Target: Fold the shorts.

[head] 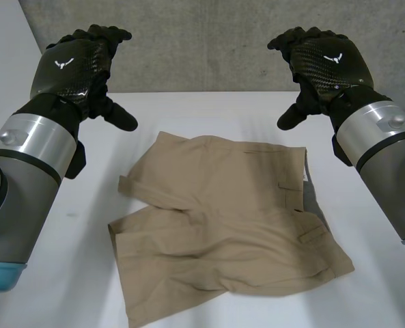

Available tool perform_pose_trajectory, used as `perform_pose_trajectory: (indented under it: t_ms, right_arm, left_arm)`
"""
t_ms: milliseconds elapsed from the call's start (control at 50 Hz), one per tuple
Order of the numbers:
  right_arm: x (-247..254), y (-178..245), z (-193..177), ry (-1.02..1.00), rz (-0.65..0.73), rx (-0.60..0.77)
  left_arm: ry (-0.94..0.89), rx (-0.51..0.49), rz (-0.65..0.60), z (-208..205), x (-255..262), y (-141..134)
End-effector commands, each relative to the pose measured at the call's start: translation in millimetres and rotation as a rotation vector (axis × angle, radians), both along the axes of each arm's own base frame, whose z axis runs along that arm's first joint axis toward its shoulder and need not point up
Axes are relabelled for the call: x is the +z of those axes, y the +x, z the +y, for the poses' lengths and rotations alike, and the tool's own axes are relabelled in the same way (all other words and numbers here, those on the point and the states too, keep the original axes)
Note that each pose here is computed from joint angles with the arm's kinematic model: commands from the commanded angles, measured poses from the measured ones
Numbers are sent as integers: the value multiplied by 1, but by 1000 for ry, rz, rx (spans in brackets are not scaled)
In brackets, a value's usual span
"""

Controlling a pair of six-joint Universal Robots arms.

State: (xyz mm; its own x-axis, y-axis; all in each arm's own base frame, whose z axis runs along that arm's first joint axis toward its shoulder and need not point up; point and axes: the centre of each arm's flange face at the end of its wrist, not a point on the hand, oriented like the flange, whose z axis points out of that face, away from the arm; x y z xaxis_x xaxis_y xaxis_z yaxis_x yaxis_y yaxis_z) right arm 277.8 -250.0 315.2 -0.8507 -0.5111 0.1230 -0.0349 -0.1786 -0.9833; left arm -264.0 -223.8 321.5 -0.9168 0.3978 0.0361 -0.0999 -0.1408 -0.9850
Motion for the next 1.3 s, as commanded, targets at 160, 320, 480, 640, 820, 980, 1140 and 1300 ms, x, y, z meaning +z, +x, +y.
perform_pose_trajectory:
  t_ms: [160, 320, 480, 640, 820, 980, 1140, 1300]
  right_arm:
    - [-17, -21, -11, 20, 252, -11]
    - [-59, -54, -7, 193, 502, 53]
    - [-97, -75, 3, 260, 665, 157]
    - [-121, -88, 15, 289, 747, 221]
    - [-135, -93, 39, 404, 772, 322]
    - [-139, -95, 47, 454, 722, 374]
    - [-151, -99, 45, 485, 714, 383]
    - [-166, -99, 39, 436, 730, 361]
  left_arm:
    - [192, 8, -117, 17, -18, 14]
    - [337, -19, -248, 40, -64, 23]
    - [443, -121, -347, 69, -109, 26]
    - [506, -201, -404, 99, -136, 23]
    - [547, -233, -445, 108, -150, 19]
    - [557, -233, -449, 108, -152, 19]
    - [557, -234, -449, 108, -152, 18]
    - [550, -234, -446, 108, -152, 18]
